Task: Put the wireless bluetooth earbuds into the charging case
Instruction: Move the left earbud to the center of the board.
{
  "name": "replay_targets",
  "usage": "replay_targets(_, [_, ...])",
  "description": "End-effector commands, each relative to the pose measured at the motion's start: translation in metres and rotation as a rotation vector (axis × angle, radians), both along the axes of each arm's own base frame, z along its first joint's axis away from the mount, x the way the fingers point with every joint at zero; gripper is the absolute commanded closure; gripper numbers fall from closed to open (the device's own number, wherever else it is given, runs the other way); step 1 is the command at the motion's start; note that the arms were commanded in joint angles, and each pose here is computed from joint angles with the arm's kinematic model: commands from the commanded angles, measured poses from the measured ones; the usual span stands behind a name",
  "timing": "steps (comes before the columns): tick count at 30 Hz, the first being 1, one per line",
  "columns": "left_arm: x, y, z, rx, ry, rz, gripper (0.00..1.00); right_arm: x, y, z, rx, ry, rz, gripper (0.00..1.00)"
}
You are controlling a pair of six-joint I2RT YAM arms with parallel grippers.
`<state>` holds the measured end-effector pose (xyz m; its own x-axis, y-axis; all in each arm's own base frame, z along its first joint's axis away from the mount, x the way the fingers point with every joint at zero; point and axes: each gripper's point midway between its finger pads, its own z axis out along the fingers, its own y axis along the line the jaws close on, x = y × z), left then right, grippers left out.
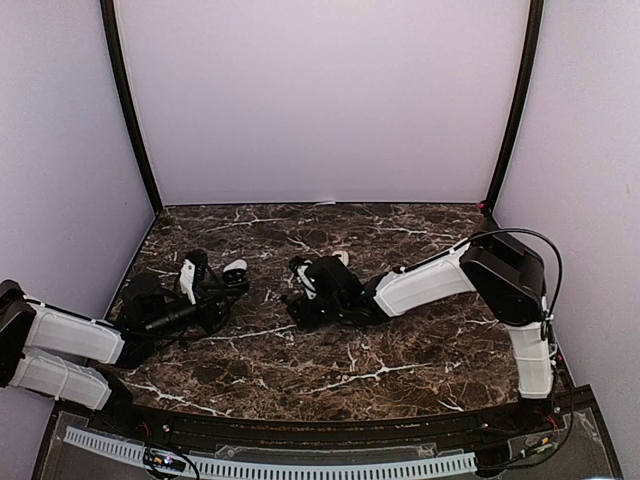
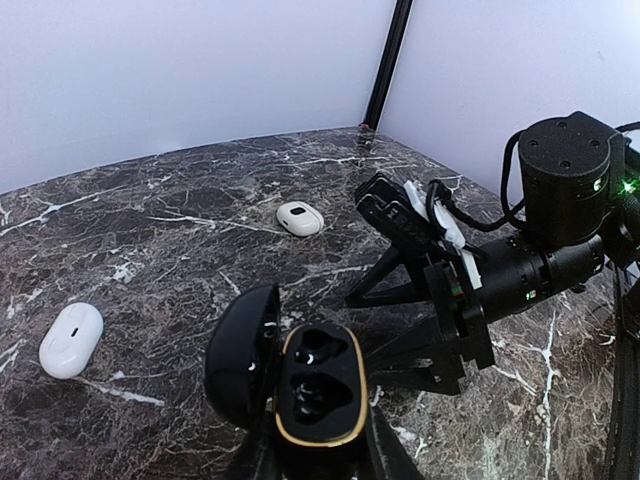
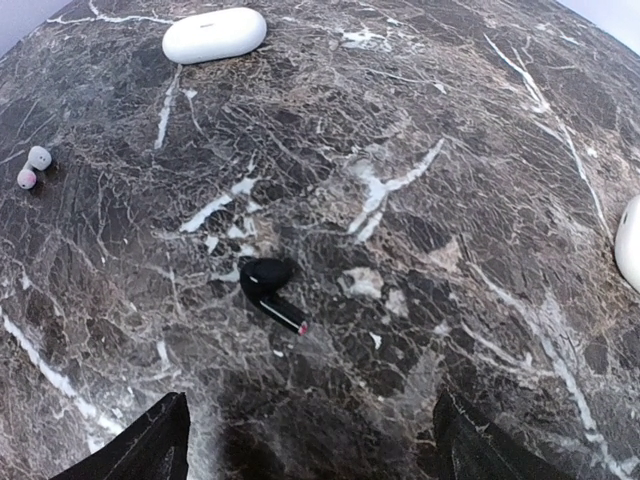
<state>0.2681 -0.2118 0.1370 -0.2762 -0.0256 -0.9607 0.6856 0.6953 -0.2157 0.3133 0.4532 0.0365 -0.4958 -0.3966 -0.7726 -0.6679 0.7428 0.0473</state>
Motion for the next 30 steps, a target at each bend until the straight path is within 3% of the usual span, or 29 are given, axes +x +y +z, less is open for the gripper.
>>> replay_targets(1, [0.000, 0.003, 0.009, -0.012, -0.043, 0.009, 0.87, 0.010, 0.011, 0.000, -0.019, 0.002, -0.001, 0.17])
replay_targets(25, [0.000, 0.002, 0.009, -0.010, -0.042, 0.006, 0.87, 0.035, 0.037, -0.035, -0.155, 0.054, 0.009, 0.43])
replay_targets(30, [0.000, 0.002, 0.009, -0.009, -0.040, 0.003, 0.87, 0.026, 0.042, -0.044, -0.173, 0.101, 0.068, 0.56])
